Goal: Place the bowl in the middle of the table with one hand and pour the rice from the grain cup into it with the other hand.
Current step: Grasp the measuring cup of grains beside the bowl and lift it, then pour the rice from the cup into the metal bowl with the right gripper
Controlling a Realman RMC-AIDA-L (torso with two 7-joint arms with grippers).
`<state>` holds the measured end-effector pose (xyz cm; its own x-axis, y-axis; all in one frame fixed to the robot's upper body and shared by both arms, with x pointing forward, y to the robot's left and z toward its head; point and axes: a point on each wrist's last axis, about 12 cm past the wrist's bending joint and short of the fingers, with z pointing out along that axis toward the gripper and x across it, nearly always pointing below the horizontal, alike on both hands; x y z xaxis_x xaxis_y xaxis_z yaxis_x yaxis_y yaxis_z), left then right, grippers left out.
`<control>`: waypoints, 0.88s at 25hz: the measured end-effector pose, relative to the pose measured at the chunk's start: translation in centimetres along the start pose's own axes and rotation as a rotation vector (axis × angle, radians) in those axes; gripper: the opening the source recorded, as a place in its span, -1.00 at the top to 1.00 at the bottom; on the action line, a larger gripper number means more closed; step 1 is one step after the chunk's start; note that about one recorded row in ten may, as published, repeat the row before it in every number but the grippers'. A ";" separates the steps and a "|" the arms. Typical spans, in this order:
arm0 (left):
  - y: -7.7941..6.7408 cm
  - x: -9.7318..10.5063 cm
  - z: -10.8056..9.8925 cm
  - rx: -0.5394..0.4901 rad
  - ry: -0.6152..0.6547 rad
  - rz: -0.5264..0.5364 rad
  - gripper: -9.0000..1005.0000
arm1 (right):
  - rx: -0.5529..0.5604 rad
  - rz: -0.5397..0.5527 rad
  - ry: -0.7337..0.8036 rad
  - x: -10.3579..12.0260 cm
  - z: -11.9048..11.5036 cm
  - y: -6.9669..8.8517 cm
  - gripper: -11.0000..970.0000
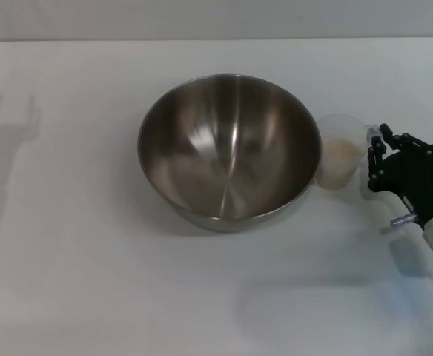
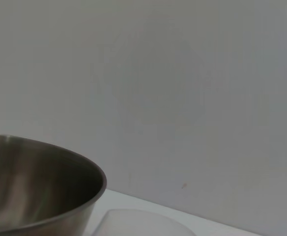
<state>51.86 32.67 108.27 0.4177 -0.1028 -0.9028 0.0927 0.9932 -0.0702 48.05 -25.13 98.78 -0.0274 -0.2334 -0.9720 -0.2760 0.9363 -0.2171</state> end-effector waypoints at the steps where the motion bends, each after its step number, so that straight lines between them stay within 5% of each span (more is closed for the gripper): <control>1: 0.0 0.0 0.0 0.000 0.000 0.000 -0.20 | -0.001 0.000 0.001 0.0 0.0 0.0 0.51; 6: 0.0 0.0 0.0 -0.001 0.000 0.000 -0.20 | 0.022 0.010 -0.008 -0.1 0.2 -0.3 0.86; 15: -0.1 0.0 0.0 0.003 -0.002 -0.002 -0.21 | 0.176 0.011 -0.274 -3.3 0.0 -2.4 0.96; 22: -0.3 -0.1 0.1 0.011 -0.012 -0.007 -0.21 | 0.132 -0.366 -0.413 -6.5 3.0 -1.4 0.96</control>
<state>51.91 32.37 108.46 0.4279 -0.1107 -0.8970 0.1057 0.9918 -0.0720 51.53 -24.13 105.15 0.4332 -0.4516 -0.7800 -0.0740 0.8447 -0.5301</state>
